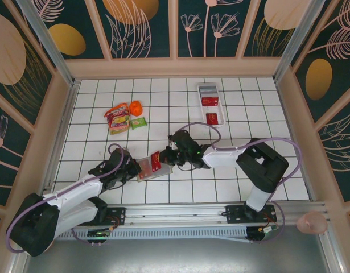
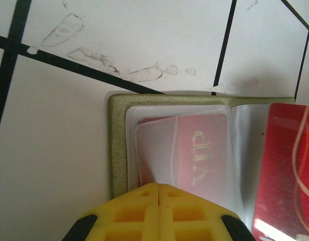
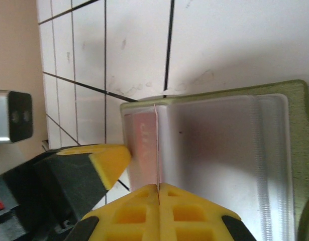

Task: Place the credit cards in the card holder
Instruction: Insert the credit card into the card slot.

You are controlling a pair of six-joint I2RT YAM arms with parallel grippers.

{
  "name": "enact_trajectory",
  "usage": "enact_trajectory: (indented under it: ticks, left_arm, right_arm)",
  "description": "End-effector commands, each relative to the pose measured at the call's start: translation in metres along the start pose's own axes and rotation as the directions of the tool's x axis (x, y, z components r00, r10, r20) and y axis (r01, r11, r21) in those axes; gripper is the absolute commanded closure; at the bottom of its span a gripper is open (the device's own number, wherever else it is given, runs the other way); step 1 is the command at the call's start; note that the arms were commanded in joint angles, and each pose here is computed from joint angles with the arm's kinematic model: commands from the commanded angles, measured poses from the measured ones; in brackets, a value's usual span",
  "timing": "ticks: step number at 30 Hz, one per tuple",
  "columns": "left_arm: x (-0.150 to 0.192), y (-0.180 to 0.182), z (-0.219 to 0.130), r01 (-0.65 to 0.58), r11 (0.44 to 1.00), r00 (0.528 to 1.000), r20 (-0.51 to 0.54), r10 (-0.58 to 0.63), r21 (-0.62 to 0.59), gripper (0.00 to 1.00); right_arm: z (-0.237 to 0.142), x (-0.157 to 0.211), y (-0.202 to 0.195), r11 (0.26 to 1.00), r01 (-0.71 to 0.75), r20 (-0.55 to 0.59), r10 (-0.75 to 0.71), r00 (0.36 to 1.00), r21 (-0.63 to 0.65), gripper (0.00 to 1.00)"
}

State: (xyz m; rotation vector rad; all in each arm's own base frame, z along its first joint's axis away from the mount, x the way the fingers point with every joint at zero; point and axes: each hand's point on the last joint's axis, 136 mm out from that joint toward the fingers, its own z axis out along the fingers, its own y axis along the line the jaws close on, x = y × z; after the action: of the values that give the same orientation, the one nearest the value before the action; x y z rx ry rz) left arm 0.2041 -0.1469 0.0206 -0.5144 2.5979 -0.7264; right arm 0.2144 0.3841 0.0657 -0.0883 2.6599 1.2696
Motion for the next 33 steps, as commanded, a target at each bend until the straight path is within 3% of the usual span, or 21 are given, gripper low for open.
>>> enact_trajectory:
  ticks: [1, 25, 31, 33]
  left_arm:
    - [0.008, 0.008, 0.001, 0.017, 1.0, 0.999, -0.03, -0.018, -0.015, 1.0]
    - [0.006, 0.006, -0.002, 0.006, 1.0, 1.0, -0.017, -0.006, -0.005, 1.0]
    - [-0.001, 0.0, -0.007, -0.006, 1.0, 1.0, 0.012, 0.006, 0.008, 0.75]
    - [-0.002, -0.002, -0.009, -0.009, 1.0, 1.0, 0.021, 0.008, 0.015, 0.7]
  right_arm:
    - [0.007, -0.001, -0.007, 0.998, 0.02, 0.004, -0.021, 1.0, 0.054, 1.0]
    - [0.015, 0.01, 0.004, 0.996, -0.067, -0.032, 0.065, 0.997, -0.055, 1.0]
    - [0.022, 0.023, -0.005, 0.998, -0.068, -0.079, 0.067, 0.995, -0.015, 1.0]
    - [0.025, 0.027, -0.007, 0.997, -0.07, -0.097, 0.068, 0.993, -0.015, 1.0]
